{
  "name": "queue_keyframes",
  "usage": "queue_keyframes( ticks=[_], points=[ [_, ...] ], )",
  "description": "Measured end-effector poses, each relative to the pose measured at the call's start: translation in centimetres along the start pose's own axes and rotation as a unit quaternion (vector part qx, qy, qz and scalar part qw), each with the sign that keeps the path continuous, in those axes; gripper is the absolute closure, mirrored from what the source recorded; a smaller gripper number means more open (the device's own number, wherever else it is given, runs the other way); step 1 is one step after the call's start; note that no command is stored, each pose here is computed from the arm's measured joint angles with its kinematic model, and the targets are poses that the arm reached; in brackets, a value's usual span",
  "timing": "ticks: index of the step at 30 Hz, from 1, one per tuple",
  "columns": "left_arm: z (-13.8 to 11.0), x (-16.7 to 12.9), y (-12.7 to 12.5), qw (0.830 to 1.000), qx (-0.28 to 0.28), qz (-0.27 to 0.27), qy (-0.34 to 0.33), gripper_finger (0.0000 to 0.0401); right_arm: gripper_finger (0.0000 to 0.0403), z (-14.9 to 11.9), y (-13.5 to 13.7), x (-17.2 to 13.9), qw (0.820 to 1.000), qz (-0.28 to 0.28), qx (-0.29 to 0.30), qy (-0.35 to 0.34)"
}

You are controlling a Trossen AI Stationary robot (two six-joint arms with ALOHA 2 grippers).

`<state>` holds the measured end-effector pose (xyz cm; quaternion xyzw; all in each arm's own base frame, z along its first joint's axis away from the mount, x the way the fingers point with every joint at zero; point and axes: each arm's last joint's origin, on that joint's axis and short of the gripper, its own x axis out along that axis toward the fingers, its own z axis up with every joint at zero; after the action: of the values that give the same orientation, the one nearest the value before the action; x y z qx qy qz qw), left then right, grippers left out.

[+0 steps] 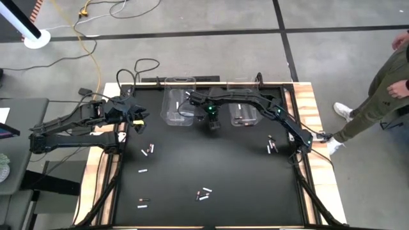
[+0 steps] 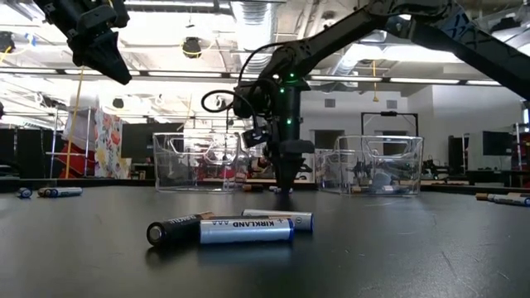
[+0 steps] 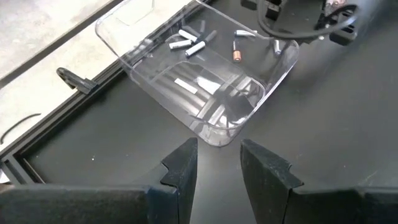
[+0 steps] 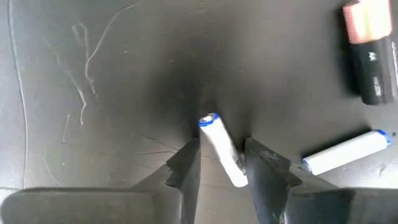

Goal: Sort batteries
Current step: Put the white battery into the left transparent bin

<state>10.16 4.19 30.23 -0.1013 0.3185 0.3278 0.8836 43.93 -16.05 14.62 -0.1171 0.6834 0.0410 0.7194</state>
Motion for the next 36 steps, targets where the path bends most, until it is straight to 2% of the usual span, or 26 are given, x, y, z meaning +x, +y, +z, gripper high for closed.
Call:
queue_keyframes(
  ticks=[12,20,26,36],
  points=[
    [0.0,0.0,0.0,1.0,0.002,0.0,0.0,0.0285,0.039,0.1,0.3,0.1,1.0,0.002,0.007,0.006],
    [0.0,0.0,0.0,1.0,0.005,0.0,0.0,0.0285,0.0393,0.1,0.5,-0.2,1.0,0.007,0.009,0.012],
    [0.0,0.0,0.0,1.0,0.004,0.0,0.0,0.0285,0.0393,0.3,0.3,-1.1,0.999,0.01,0.046,0.015],
    [0.0,0.0,0.0,1.0,-0.007,0.0,0.0,0.0285,0.0393,-0.5,1.2,-1.6,0.994,0.041,0.069,0.075]
  ],
)
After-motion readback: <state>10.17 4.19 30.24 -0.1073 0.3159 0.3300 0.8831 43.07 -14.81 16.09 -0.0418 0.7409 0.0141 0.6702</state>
